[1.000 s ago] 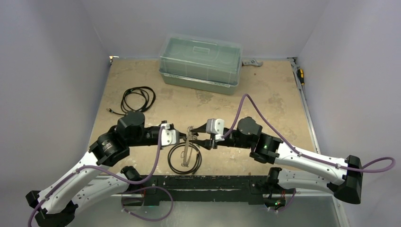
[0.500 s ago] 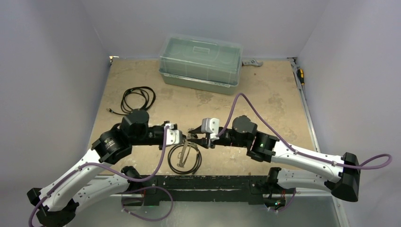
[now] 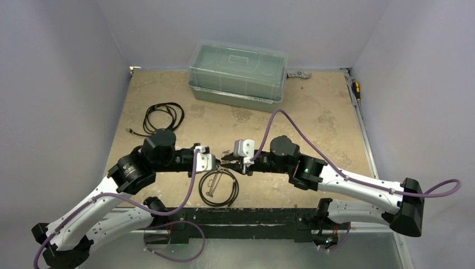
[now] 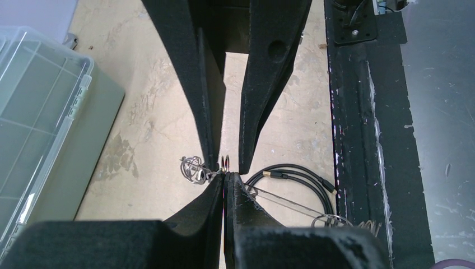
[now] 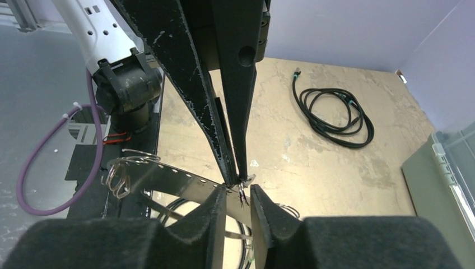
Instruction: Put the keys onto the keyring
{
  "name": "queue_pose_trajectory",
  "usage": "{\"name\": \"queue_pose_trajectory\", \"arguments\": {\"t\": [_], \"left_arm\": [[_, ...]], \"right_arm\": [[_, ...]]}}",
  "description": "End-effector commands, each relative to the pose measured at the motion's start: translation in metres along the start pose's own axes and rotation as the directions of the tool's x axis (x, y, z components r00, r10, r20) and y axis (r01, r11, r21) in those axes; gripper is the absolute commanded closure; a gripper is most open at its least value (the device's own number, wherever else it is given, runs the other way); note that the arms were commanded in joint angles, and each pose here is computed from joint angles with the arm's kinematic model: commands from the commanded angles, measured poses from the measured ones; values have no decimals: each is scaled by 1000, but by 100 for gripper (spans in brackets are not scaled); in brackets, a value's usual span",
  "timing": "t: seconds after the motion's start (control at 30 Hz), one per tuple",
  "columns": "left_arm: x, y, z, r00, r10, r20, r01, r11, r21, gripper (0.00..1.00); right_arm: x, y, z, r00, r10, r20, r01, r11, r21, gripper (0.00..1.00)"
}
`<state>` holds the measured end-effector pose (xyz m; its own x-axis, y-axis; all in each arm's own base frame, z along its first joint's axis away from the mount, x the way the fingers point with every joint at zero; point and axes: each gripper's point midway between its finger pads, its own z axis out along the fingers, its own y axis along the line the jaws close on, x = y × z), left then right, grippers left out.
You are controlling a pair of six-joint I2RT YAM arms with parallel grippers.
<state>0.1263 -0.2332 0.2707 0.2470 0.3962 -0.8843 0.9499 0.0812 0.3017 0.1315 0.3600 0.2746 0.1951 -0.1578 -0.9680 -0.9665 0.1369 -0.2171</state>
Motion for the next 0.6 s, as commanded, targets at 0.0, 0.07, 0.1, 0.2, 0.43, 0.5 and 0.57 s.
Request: {"name": "queue_pose_trajectory", "arguments": {"t": [0.0,0.07,0.1,0.2,0.43,0.5,0.57], "left_arm": [[-31,9,-8,994,65,84,-63,998,-24,100],[-31,8,-9,994,64,88,-62,998,-19,100],[-32,8,-9,994,64,91,-62,998,-21,100],[-31,6,-10,994,65,93,-63,998,-22,100],[-31,11,-13,992,81,92,-76,995,-57,81],[-32,13,-16,990,91,105,-82,993,-85,63],[-34,14,-20,986,106,128,-91,989,-115,55]], "right_arm": [[-19,-7,3,999,-26,26,26,1000,16,78],[-18,-6,4,999,-25,23,25,1000,11,84],[-18,-6,5,999,-25,22,25,1000,9,88],[-17,-6,5,1000,-25,16,25,1000,8,100],[-19,-8,4,999,-30,29,29,999,23,100],[-20,-9,2,999,-31,38,30,999,29,100],[-22,-9,1,998,-33,45,31,999,35,100]]}}
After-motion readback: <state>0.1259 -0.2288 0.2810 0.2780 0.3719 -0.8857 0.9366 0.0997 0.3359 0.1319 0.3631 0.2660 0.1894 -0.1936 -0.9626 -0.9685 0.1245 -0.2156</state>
